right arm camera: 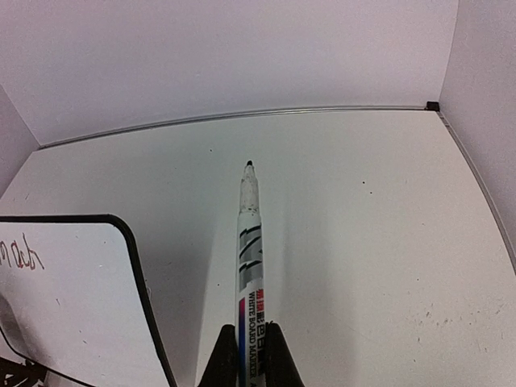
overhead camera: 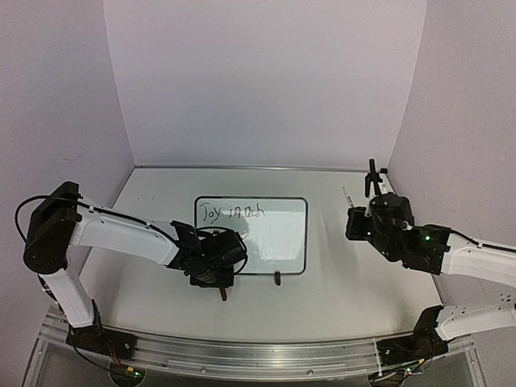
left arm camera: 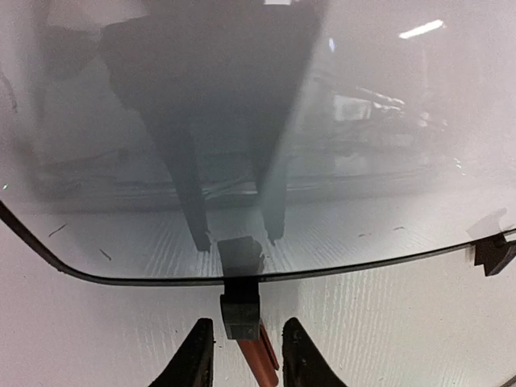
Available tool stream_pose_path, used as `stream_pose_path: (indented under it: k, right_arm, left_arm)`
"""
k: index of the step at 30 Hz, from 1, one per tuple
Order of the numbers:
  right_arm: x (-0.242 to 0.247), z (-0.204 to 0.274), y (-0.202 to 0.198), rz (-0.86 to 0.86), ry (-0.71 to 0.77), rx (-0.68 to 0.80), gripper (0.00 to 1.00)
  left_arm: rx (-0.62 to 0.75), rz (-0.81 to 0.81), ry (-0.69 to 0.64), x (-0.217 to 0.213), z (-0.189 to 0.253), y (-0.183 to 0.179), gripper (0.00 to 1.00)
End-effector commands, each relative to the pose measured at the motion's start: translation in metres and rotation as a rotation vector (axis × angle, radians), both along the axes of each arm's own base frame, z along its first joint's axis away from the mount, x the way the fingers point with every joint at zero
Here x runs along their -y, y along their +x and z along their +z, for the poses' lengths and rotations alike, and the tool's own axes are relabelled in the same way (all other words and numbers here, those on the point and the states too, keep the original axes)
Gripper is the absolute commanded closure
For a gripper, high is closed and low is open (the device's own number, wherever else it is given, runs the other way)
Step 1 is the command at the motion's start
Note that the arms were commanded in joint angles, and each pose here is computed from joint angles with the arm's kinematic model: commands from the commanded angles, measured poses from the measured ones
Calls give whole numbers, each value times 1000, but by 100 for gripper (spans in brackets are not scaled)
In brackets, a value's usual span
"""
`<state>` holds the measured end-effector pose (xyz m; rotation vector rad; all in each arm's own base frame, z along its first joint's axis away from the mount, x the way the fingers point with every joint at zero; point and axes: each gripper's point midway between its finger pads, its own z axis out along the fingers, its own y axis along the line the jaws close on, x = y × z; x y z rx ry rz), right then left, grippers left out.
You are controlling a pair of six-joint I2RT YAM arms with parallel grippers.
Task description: Write a sentence on the whiteboard
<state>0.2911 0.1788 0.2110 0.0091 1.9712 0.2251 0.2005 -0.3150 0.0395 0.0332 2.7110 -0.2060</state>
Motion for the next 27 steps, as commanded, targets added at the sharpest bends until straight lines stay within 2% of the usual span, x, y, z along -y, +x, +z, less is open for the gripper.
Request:
stream_pose_path:
  k: [1,9,13,17,22,27]
  right_arm:
    - [1,10,-1,-6,30,13,100]
    - [-8,25,-10,76,91,22,100]
    - [-16,40,-20,157,142,40,100]
    - [-27,57,-34,267,183,62,100]
    - [-54,66,-46,403,183,57,100]
    - [-90,54,-53,477,107,24,100]
  left_arm:
    - [20,-19,-52,1,22,-3,59]
    - [91,-61,-108,-16,77,-6,32]
    - [158,-98,-43,-42,118,-5,20]
    - [188,-176,-36,-61,154,2,15]
    - [258,-248,-104,-86,195,40,12]
    - [317,-430,-231,-76,217,68,11]
